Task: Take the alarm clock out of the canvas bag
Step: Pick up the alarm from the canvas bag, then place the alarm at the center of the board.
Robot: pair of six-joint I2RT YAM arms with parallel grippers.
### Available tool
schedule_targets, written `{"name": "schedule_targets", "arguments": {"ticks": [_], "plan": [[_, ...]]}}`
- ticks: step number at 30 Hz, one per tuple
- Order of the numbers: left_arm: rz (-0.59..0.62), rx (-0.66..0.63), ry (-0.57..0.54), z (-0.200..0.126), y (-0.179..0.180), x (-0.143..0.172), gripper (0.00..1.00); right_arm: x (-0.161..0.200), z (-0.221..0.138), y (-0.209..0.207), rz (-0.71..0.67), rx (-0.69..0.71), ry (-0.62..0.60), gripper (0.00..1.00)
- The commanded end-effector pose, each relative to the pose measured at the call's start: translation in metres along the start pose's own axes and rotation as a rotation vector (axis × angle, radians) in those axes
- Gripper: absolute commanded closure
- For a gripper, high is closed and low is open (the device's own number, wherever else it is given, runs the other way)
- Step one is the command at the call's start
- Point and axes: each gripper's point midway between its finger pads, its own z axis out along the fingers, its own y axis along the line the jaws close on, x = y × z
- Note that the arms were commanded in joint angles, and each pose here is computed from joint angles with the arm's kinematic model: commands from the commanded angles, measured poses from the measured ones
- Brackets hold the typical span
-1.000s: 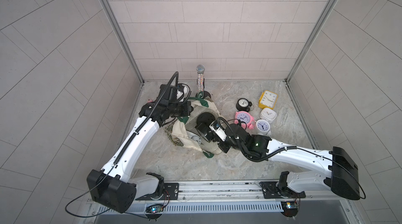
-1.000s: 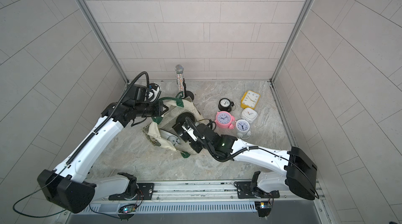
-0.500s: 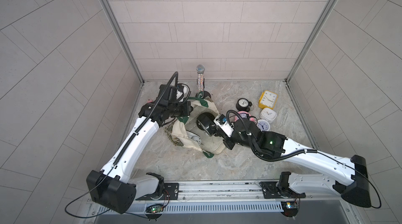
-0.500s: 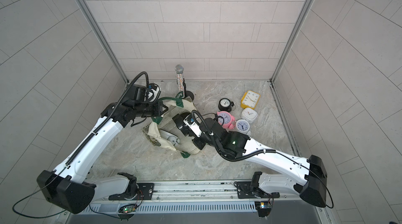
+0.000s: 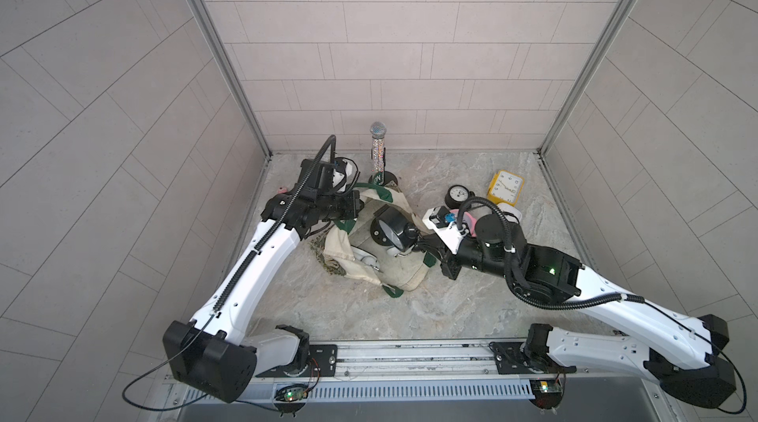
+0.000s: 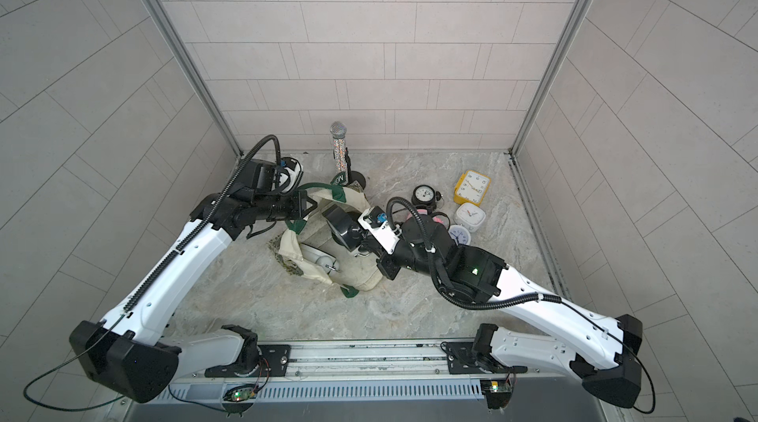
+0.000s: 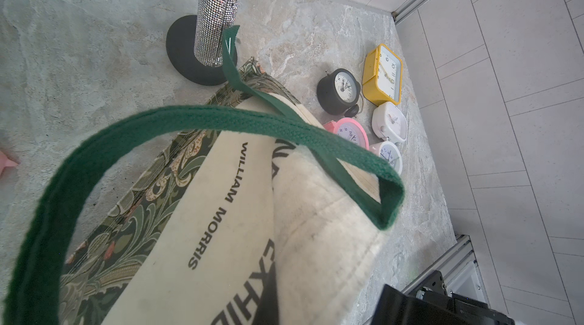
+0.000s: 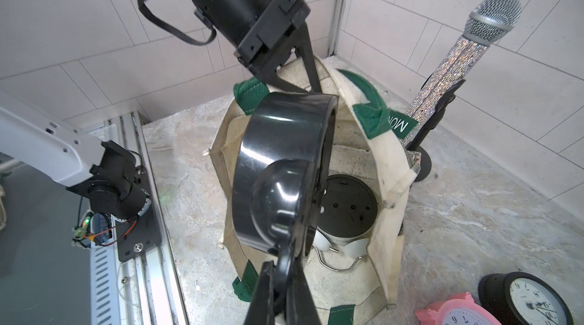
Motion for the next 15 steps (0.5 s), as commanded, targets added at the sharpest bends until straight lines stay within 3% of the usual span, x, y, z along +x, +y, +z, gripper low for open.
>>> {"name": "schedule_targets", "arguments": {"ticks": [1,9,15], "plan": [[0.015,0.025,-0.053,-0.013,-0.007,-0.009,1.00,-0.032,-0.025,0.000,0.035,-0.031,-0.111,1.00],[0.017,0.024,-0.053,-0.013,-0.007,-0.009,1.00,-0.046,-0.067,-0.046,0.239,0.076,-0.225,1.00],[0.020,0.023,-0.055,-0.014,-0.007,-0.009,1.00,-0.034,-0.094,-0.090,0.460,0.172,-0.278,1.00]]}}
